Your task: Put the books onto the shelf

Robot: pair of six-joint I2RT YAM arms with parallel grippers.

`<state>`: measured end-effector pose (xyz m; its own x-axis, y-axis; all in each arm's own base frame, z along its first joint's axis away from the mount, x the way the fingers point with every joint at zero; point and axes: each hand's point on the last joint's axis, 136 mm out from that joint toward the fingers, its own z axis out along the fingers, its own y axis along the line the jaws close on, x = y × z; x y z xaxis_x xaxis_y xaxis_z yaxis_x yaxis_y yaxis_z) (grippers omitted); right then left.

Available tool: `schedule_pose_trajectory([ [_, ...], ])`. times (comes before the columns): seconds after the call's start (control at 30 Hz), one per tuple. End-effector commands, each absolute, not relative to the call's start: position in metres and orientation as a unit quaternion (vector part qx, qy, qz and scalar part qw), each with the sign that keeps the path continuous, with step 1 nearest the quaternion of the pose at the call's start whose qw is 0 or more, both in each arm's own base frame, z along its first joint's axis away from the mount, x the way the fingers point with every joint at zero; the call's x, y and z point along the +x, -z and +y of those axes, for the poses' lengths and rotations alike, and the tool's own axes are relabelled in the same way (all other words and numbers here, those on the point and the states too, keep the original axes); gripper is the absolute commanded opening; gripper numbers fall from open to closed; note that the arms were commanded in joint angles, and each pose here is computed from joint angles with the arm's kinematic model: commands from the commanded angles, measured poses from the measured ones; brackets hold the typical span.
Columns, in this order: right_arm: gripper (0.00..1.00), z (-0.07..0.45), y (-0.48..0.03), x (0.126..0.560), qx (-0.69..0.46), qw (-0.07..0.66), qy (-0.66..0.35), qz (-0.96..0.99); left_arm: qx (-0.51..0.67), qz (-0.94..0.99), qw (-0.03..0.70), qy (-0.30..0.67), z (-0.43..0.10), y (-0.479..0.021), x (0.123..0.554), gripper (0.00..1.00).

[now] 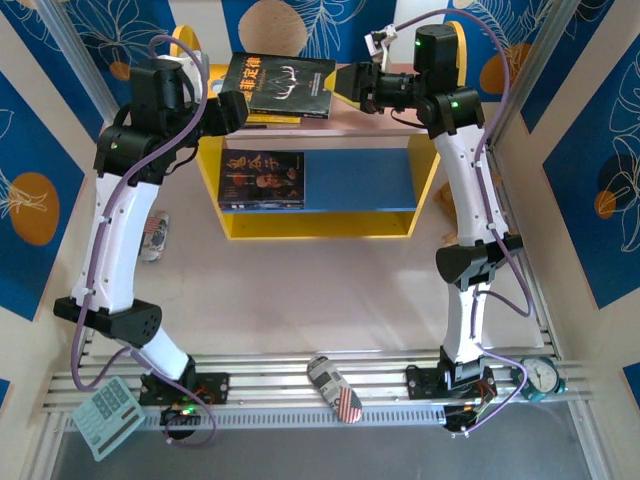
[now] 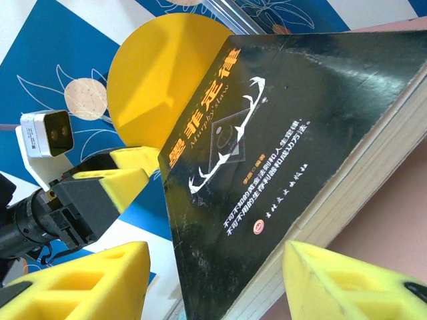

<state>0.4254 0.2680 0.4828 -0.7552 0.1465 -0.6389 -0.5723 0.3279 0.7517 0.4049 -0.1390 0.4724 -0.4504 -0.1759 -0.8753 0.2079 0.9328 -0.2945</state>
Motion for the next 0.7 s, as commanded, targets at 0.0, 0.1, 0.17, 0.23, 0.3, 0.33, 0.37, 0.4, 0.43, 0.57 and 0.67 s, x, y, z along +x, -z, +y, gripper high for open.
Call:
schedule_pose_trajectory([
  [0.0, 0.56, 0.267, -0.494, 0.411, -0.153, 0.326, -0.563, 0.744, 0.007, 0.825, 0.533, 0.189, -0.137, -0.476, 0.412, 0.71],
  [0.1, 0.56, 0.268, -0.494, 0.412, -0.154, 0.324, -0.564, 0.744, 0.007, 0.825, 0.532, 0.192, -0.137, -0.475, 0.414, 0.71],
  [0.17, 0.56, 0.268, -0.494, 0.412, -0.154, 0.324, -0.564, 0.743, 0.008, 0.825, 0.53, 0.194, -0.138, -0.474, 0.417, 0.71],
  [0.23, 0.56, 0.27, -0.493, 0.411, -0.155, 0.322, -0.565, 0.743, 0.012, 0.825, 0.528, 0.2, -0.14, -0.473, 0.418, 0.71],
  [0.3, 0.56, 0.271, -0.493, 0.411, -0.156, 0.322, -0.566, 0.743, 0.017, 0.825, 0.526, 0.208, -0.145, -0.472, 0.42, 0.71],
  [0.33, 0.56, 0.272, -0.493, 0.412, -0.156, 0.322, -0.566, 0.743, 0.021, 0.824, 0.524, 0.215, -0.147, -0.472, 0.42, 0.71],
  [0.37, 0.56, 0.273, -0.492, 0.412, -0.157, 0.322, -0.566, 0.742, 0.026, 0.823, 0.523, 0.22, -0.15, -0.472, 0.419, 0.7],
  [0.4, 0.56, 0.274, -0.492, 0.412, -0.157, 0.32, -0.567, 0.743, 0.03, 0.822, 0.523, 0.225, -0.152, -0.473, 0.418, 0.7],
  [0.43, 0.56, 0.275, -0.492, 0.412, -0.158, 0.321, -0.567, 0.742, 0.033, 0.82, 0.523, 0.23, -0.153, -0.474, 0.417, 0.7],
  [0.57, 0.56, 0.278, -0.493, 0.412, -0.161, 0.321, -0.57, 0.739, 0.044, 0.812, 0.53, 0.242, -0.157, -0.479, 0.412, 0.7],
  [0.67, 0.56, 0.281, -0.494, 0.414, -0.162, 0.32, -0.573, 0.737, 0.043, 0.81, 0.532, 0.24, -0.155, -0.48, 0.408, 0.7],
])
